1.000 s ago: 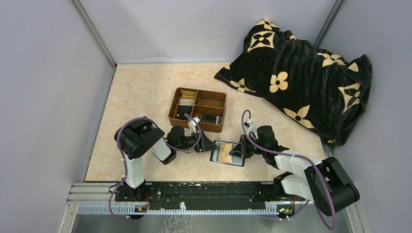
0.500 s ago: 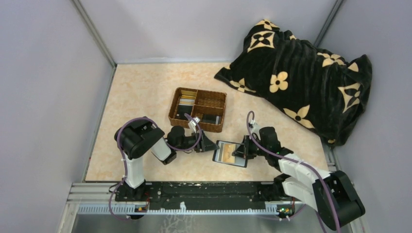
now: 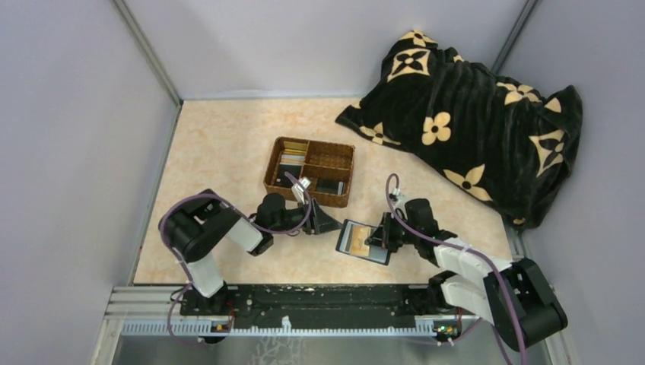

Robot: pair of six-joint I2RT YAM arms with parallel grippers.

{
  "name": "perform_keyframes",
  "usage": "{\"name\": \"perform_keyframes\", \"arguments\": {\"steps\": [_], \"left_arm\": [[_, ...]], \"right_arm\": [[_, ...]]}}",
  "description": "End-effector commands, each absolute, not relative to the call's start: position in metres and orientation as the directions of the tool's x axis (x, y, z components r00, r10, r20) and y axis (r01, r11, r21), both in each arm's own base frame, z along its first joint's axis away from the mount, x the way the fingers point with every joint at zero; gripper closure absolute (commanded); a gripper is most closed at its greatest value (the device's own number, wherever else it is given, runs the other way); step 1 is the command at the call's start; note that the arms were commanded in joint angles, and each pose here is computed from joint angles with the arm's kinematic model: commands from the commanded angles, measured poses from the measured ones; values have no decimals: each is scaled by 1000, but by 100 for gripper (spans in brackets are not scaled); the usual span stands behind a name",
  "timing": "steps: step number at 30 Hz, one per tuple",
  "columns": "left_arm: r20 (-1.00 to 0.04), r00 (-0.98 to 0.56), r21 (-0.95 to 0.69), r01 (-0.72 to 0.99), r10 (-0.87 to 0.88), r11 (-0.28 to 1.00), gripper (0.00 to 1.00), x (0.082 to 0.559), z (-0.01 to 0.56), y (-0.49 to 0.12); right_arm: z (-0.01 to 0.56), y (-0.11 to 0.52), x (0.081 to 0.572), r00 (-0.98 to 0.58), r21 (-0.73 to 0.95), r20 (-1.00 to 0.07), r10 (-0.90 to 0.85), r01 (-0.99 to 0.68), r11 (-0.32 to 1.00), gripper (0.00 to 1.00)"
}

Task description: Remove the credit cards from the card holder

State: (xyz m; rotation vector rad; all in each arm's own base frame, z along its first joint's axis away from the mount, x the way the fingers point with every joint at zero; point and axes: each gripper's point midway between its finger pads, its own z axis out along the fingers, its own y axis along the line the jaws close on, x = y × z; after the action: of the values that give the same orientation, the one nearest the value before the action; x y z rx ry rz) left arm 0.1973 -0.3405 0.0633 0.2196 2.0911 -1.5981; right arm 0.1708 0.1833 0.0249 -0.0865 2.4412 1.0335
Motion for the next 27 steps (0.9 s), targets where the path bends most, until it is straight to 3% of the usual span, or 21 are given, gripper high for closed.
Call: {"name": "perform_keyframes", "arguments": {"steps": [1, 8, 27], "left_arm": [[-583, -798, -795, 523, -151, 308, 35, 205, 91, -346], [-607, -786, -783, 566, -116, 259, 34, 206, 102, -359], [-498, -865, -861, 487, -52, 149, 34, 184, 75, -381]], "right_arm": [[27, 188, 183, -868, 656, -483, 115, -271, 704, 100], [37, 201, 186, -868, 693, -489, 90, -324, 644, 100], [33, 207, 190, -877, 712, -472, 90, -319, 625, 100]]}}
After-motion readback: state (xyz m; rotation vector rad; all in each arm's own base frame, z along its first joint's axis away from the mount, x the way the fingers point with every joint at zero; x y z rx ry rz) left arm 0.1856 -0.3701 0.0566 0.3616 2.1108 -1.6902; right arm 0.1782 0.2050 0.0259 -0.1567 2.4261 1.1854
